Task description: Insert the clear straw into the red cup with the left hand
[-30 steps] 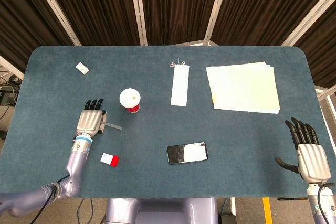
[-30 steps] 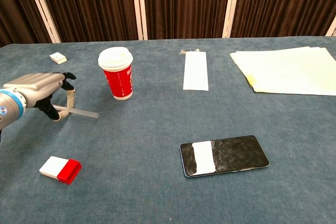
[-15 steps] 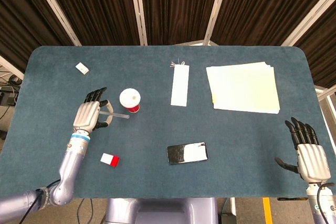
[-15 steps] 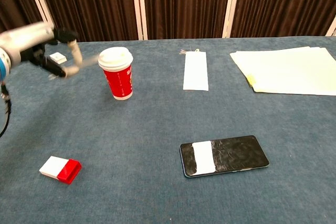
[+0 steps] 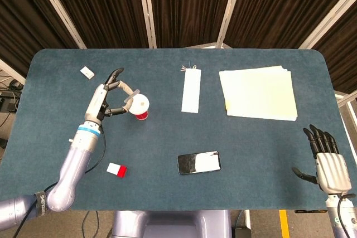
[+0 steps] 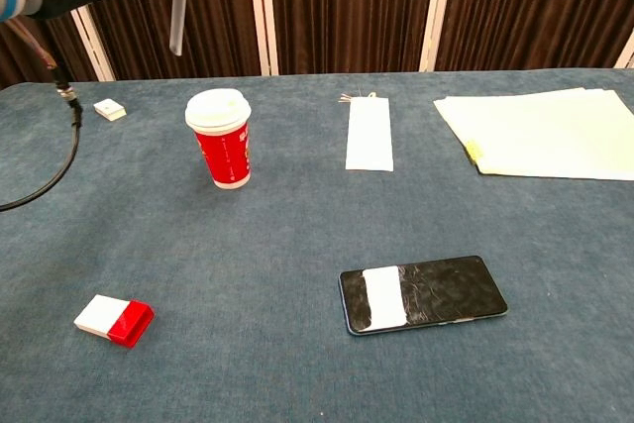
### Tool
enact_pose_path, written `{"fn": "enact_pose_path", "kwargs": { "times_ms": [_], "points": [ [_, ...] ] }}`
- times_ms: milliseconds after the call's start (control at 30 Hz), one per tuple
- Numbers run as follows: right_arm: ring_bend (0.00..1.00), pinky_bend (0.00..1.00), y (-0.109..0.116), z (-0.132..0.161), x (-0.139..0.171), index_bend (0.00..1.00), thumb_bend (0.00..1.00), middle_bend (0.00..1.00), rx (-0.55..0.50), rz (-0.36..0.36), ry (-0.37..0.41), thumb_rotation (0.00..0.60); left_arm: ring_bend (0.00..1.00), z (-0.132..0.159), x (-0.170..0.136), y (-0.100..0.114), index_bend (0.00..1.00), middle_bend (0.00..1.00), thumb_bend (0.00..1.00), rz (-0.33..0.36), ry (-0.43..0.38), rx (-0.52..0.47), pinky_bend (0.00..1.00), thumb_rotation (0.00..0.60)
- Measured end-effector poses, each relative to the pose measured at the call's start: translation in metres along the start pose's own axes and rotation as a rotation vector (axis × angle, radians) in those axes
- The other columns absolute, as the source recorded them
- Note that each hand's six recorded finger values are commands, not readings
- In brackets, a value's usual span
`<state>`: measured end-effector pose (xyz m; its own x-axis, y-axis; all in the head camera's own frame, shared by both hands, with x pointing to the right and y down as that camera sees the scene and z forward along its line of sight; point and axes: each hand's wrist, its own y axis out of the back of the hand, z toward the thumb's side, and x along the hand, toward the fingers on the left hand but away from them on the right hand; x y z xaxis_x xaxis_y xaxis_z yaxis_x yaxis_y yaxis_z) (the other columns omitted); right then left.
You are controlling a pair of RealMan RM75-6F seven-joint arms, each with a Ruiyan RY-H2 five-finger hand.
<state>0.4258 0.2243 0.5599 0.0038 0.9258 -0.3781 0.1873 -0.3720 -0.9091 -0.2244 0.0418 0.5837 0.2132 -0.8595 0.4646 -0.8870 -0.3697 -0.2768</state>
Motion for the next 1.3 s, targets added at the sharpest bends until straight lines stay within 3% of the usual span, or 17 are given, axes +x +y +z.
{"fn": "enact_pose_path", "kwargs": {
  "times_ms": [367, 600, 1300],
  "points": [
    [0.00, 0.00, 0.000, -0.003, -0.001, 0.00, 0.13, 0.00, -0.014, 0.009, -0.010, 0.600, 0.00, -0.027, 0.037, -0.016, 0.56, 0.05, 0.44, 0.001, 0.045, -0.112, 0.00, 0.600],
    [0.00, 0.00, 0.000, -0.003, -0.001, 0.00, 0.13, 0.00, -0.017, 0.009, -0.010, 0.600, 0.00, -0.036, 0.044, -0.027, 0.56, 0.06, 0.44, -0.021, 0.065, -0.176, 0.00, 0.600],
    [0.00, 0.00, 0.001, -0.003, 0.000, 0.00, 0.12, 0.00, -0.016, 0.009, -0.011, 0.600, 0.00, -0.049, 0.044, -0.038, 0.56, 0.06, 0.44, -0.039, 0.089, -0.195, 0.00, 0.600]
  ]
}}
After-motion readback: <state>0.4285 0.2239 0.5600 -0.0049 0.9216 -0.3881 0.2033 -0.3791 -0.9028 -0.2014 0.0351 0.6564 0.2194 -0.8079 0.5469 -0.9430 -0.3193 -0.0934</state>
